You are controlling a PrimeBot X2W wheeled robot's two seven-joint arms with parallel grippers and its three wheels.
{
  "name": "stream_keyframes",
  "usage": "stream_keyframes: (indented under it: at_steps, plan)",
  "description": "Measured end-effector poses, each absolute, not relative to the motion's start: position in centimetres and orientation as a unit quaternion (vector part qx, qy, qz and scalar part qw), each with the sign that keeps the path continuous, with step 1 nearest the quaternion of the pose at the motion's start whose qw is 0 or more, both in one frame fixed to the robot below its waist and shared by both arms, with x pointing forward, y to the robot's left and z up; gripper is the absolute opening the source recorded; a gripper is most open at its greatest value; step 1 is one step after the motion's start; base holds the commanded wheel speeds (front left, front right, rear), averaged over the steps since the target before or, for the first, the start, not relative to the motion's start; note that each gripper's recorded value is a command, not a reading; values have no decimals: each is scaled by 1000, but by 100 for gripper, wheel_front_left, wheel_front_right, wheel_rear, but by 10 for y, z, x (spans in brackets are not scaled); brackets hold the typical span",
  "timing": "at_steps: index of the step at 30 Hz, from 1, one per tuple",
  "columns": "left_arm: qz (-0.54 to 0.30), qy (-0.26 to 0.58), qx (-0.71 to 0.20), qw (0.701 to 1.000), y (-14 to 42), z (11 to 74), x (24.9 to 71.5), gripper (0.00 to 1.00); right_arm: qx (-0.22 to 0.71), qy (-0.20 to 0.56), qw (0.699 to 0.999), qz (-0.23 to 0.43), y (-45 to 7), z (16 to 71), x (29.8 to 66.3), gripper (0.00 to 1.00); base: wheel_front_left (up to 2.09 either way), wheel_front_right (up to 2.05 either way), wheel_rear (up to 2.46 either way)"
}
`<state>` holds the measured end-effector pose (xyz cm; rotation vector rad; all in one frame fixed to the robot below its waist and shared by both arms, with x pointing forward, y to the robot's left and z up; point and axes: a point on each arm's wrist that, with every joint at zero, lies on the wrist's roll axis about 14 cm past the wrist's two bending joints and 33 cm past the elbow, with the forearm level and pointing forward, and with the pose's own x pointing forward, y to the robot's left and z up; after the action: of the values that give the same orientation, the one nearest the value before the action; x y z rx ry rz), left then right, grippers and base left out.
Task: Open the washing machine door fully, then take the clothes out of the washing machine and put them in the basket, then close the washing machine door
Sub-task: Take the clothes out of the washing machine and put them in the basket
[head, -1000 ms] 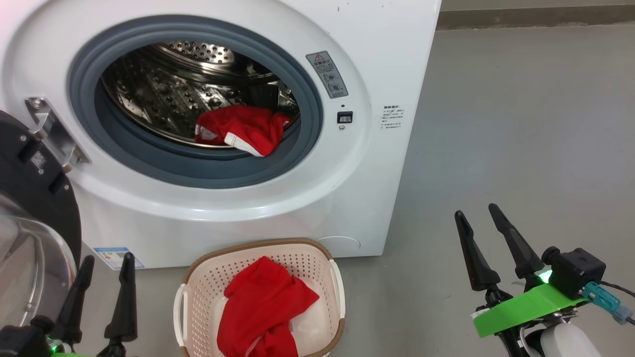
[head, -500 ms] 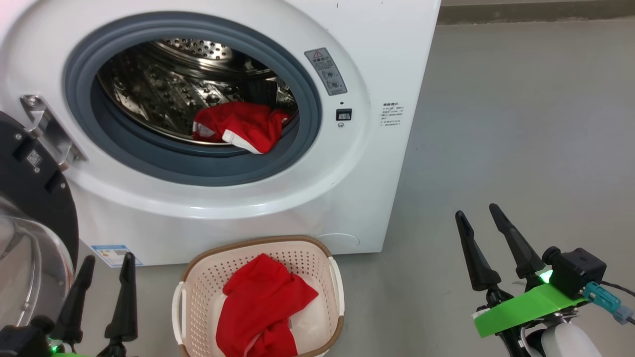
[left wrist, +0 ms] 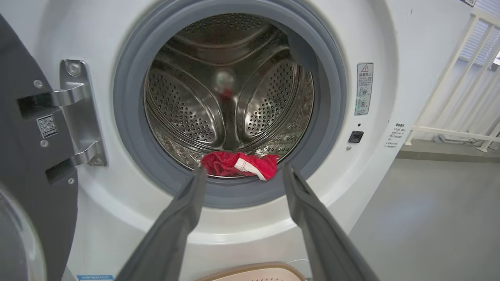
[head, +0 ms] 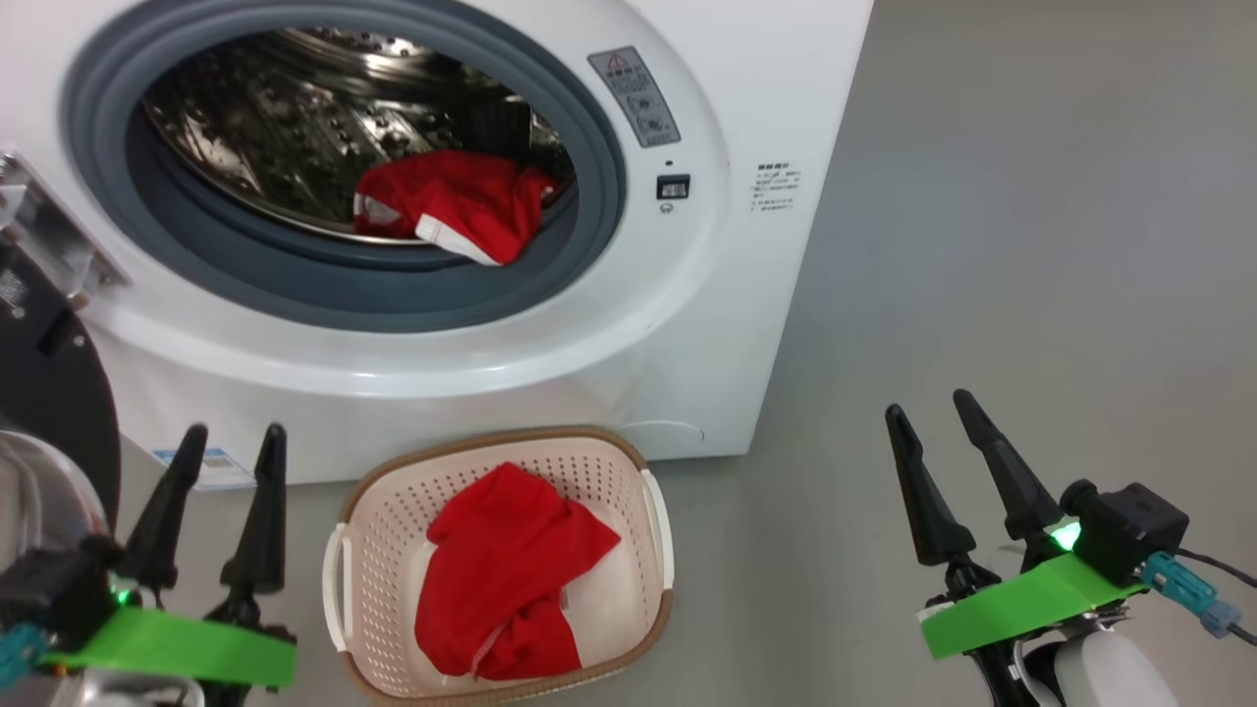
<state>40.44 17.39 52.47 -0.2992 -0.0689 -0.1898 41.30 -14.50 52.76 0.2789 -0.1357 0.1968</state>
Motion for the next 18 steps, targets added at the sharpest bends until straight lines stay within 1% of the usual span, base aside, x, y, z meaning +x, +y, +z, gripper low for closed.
stream_keyframes:
  at_steps: [6, 11, 18]
  plan:
    - [-117, -19, -145, 982, 162, 514, 439, 100, 144, -67, 982, 97, -140, 524, 428, 100, 0, 0, 0]
    - [-142, -6, -146, 979, 143, 504, 465, 100, 145, -50, 984, 88, -142, 510, 431, 100, 0, 0, 0]
    - [-166, 19, -137, 976, 126, 489, 500, 100, 148, -45, 985, 79, -144, 502, 442, 100, 0, 0, 0]
